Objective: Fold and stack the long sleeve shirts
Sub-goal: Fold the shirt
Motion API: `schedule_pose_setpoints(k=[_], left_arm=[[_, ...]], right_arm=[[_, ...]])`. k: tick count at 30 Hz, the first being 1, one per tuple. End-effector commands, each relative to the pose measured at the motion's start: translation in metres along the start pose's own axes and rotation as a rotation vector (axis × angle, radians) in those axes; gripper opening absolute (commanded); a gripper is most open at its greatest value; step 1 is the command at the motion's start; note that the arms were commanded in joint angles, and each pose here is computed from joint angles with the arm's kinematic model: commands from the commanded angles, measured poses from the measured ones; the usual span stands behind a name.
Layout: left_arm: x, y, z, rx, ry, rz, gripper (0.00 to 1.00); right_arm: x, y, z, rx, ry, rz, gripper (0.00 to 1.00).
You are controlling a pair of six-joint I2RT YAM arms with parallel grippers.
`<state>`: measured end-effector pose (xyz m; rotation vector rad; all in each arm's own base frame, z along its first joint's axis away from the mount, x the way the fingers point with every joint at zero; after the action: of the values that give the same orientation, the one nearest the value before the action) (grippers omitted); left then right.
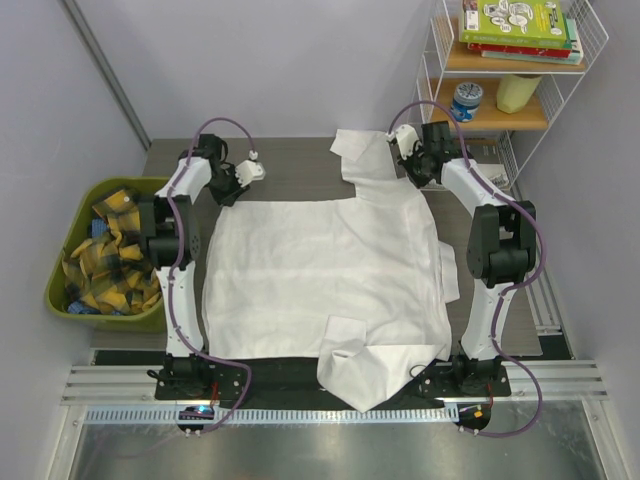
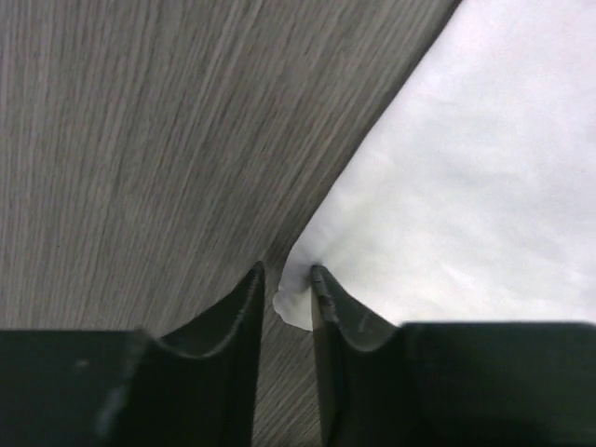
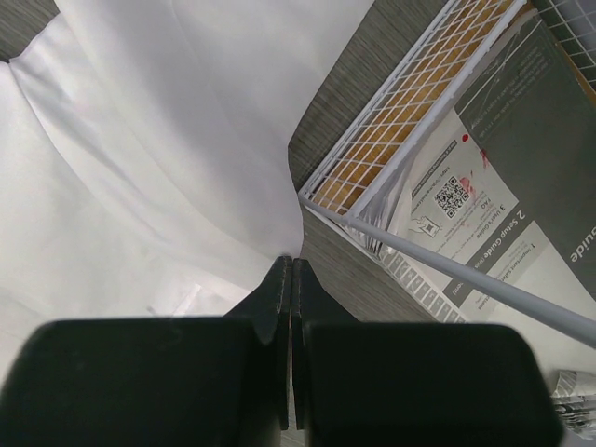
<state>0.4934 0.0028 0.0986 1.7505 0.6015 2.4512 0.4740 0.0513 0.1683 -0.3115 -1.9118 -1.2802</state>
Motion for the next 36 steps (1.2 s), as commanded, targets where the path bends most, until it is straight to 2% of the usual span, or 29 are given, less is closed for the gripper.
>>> schedule_pose_setpoints(k=[1,5,10,15,18,25,36], left_arm=[[0.007,0.004,0.002,-0.013,-0.037,-0.032,0.21],[0.017,0.009,0.002,-0.006,-0.039,-0.047,0.00],[0.038,0.018,0.009,0.023,0.026,-0.079,0.00],[0.070,0.030,0.010,-0.010,0.091,-0.117,0.00],[0.092,0.020,0.003,-0.018,0.109,-0.121,0.00],[0.114,0.012,-0.037,-0.113,0.086,-0.129,0.00],[0.134,0.004,-0.083,-0.196,0.034,-0.141,0.00]], right_arm=[[0.017,0.028,-0.009,0.025,-0.039,-0.083,0.01],[0.020,0.033,-0.010,0.028,-0.043,-0.091,0.01],[0.030,0.039,-0.013,0.036,-0.055,-0.109,0.01],[0.054,0.046,-0.010,0.045,-0.043,-0.130,0.01],[0.065,0.043,-0.006,0.050,-0.034,-0.126,0.01],[0.104,0.027,0.008,0.058,0.000,-0.121,0.01],[0.128,-0.018,0.033,0.069,0.090,-0.035,0.01]])
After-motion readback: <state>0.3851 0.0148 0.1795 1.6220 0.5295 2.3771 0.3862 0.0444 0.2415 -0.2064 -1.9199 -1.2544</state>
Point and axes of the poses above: each gripper's point midway between its finger pads, its own x axis back along the fingers, its own z axis along the line the jaws close on, y = z × x, the point moved 8 cm from there along x, back along the fingers, and after that the axes turned 11 degrees about -x, right-handed, at the moved point
